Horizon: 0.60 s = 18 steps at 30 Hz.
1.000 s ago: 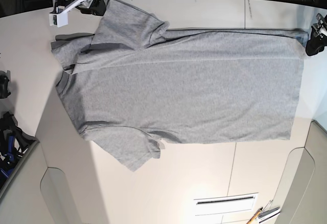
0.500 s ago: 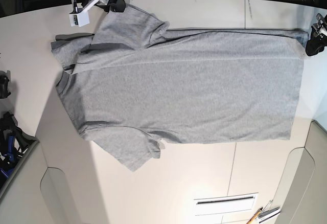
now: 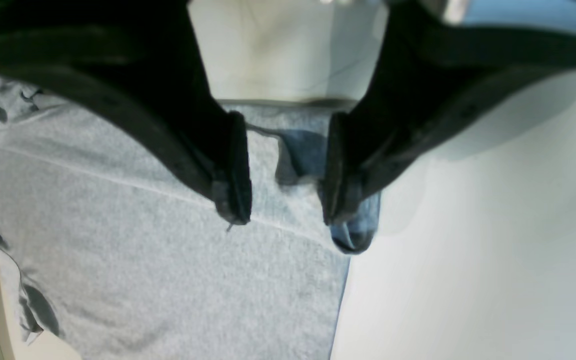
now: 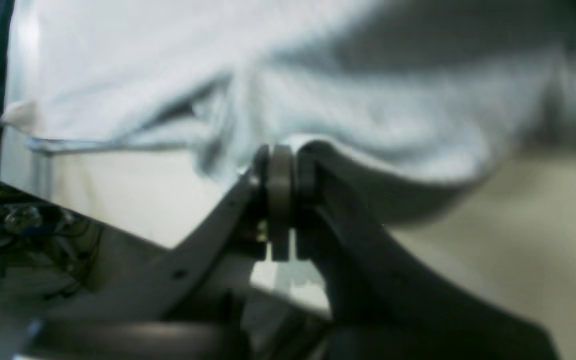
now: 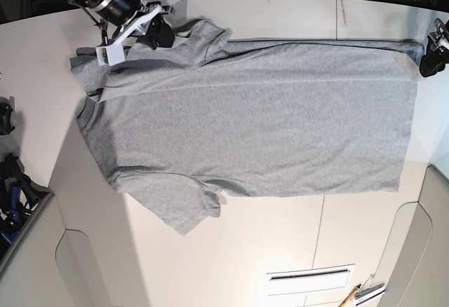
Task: Fold the T-shirt properly
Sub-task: 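Release the right gripper and move it to the sleeve near the collar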
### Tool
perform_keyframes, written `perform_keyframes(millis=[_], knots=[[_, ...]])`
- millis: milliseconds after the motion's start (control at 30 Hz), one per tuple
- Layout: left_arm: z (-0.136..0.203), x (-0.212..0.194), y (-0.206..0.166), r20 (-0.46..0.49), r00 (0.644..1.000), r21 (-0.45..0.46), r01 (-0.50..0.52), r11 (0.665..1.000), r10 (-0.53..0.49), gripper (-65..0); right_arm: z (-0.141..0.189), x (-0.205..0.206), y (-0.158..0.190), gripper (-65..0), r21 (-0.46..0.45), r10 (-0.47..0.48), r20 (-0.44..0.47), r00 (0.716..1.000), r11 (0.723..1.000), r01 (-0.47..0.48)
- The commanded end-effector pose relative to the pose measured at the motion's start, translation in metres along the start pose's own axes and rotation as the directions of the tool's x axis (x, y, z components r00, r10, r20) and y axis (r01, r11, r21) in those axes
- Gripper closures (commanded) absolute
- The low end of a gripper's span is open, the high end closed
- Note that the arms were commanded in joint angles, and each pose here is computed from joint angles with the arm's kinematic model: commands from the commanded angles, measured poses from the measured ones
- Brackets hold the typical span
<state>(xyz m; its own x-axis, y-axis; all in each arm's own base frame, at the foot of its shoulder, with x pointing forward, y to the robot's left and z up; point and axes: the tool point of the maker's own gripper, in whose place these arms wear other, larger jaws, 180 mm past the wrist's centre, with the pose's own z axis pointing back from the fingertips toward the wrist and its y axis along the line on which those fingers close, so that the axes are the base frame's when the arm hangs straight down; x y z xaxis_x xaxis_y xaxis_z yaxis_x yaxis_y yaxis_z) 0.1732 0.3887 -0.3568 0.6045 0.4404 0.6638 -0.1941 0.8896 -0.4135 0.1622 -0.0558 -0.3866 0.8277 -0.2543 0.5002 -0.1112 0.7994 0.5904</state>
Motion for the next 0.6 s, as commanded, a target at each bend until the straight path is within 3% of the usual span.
perform_keyframes(millis=[0, 167, 367, 567], knots=[[0.004, 0.018, -0.003, 0.042, 0.999, -0.014, 0.028, 1.000, -0.027, -27.0, -0.002, 0.016, 0.011, 0.0, 0.038, 0.024, 0.043, 0.999, 0.999, -0.025], [0.004, 0.018, -0.003, 0.042, 0.999, -0.014, 0.028, 1.000, -0.027, -27.0, -0.022, 0.063, 0.036, 0.0, 0.079, 0.157, 0.122, 0.980, 0.983, -0.167], [0.004, 0.018, -0.003, 0.042, 0.999, -0.013, 0.028, 1.000, -0.028, -27.0, -0.043, 0.114, 0.063, 0.0, 0.037, 0.368, 0.214, 0.905, 0.923, -0.384], [0.004, 0.018, -0.003, 0.041, 0.999, -0.013, 0.028, 1.000, -0.028, -27.0, -0.061, 0.141, 0.064, 0.0, -0.017, 0.443, 0.268, 0.855, 0.890, -0.456]])
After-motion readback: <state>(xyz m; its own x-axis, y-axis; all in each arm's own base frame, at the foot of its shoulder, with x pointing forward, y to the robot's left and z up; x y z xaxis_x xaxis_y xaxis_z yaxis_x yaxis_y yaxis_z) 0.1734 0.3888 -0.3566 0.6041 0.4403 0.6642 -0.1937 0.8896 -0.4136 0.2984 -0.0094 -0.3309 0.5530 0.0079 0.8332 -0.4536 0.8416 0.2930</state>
